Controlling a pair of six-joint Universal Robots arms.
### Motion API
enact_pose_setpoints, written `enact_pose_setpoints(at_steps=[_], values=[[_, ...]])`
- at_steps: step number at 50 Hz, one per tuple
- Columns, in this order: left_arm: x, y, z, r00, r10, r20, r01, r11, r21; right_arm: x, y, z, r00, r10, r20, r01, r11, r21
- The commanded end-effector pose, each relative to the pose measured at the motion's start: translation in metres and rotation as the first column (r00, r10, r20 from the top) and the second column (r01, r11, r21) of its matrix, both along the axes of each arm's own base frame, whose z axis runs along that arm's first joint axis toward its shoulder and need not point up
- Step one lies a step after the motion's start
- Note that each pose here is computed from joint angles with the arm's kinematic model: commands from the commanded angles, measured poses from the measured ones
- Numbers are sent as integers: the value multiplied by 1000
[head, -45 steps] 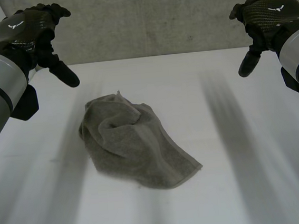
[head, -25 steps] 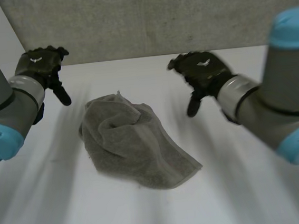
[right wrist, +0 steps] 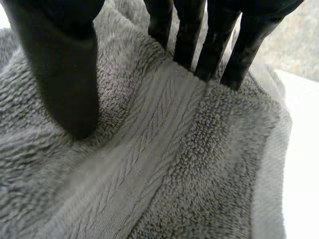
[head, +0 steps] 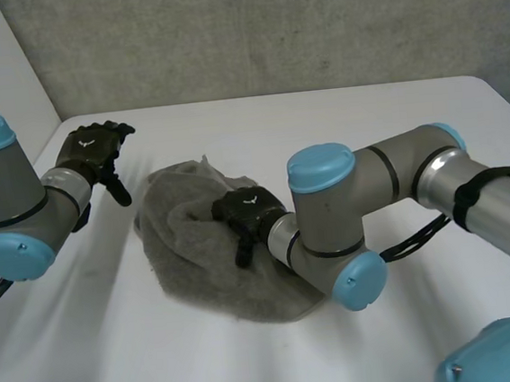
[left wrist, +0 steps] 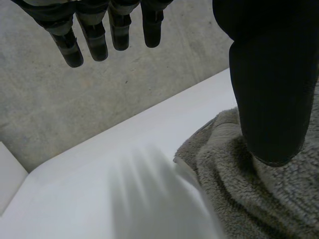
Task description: Fold the towel.
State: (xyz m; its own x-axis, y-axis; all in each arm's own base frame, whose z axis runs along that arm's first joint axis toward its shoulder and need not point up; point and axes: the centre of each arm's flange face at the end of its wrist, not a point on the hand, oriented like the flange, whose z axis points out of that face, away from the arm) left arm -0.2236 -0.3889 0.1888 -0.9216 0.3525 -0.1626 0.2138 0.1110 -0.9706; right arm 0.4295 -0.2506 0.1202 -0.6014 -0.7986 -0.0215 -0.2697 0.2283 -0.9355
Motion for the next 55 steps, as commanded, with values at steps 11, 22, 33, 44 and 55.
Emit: enact_pose_setpoints(at_steps=[11,22,33,44,55], values=[[1,6,2,1000,2,2,-2,1000,11,-69,-13,110,979,-188,-82,173,972,-160],[-16,30,3,999,-52,7,52,998,30,-154,-11,117,914,-290,-285,206,934,-292],[-39,60,-12,991,-130,23,127,987,95,-212,-54,102,846,-467,-257,381,867,-321],[-39,87,-23,987,-157,41,147,971,186,-223,-76,70,820,-494,-289,418,862,-287],[-26,113,-21,987,-154,48,140,964,227,-238,-93,55,795,-534,-289,460,840,-288]])
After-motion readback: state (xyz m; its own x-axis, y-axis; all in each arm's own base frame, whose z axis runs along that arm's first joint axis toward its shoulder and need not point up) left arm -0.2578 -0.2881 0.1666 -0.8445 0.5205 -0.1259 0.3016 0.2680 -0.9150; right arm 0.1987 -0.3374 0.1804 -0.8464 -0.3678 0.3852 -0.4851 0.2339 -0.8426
